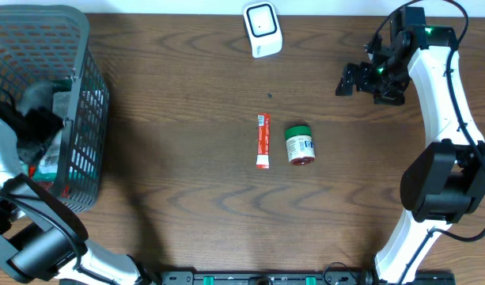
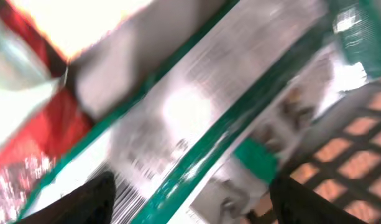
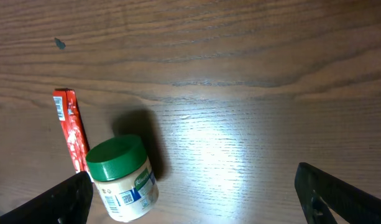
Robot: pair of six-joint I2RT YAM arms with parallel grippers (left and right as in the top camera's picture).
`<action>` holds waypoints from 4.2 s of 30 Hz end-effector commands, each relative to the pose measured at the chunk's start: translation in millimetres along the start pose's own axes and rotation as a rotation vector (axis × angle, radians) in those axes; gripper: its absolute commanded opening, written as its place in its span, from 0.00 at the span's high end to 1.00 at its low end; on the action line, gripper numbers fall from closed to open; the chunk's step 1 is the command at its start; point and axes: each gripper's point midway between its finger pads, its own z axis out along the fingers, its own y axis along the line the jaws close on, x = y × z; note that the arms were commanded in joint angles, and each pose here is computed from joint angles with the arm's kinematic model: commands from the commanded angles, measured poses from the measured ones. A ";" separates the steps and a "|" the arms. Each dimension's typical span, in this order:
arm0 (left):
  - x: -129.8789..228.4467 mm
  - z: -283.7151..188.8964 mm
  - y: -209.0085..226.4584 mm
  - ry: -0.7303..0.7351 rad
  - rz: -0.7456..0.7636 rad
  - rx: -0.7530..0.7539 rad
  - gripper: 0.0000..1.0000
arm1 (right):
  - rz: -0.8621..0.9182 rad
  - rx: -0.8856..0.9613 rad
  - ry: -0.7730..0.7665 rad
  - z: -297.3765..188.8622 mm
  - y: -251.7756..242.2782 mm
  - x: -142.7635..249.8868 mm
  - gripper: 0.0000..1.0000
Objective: Scan the item barcode
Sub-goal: 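Reach the left gripper into the basket and grasp the green glove pack, then lift the green glove pack out and carry it to the table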
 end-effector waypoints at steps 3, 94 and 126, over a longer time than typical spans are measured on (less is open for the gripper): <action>-27.8 -16.7 -16.7 -0.113 0.203 0.044 0.15 | -0.002 -0.006 -0.018 -5.1 0.5 -4.2 0.01; 79.7 -294.3 -154.5 -0.547 0.410 0.555 0.93 | -0.002 -0.006 -0.018 -5.1 0.5 -4.2 0.01; 276.4 -0.3 -228.5 0.111 0.633 0.153 0.93 | -0.002 -0.006 -0.018 -5.1 0.5 -4.2 0.01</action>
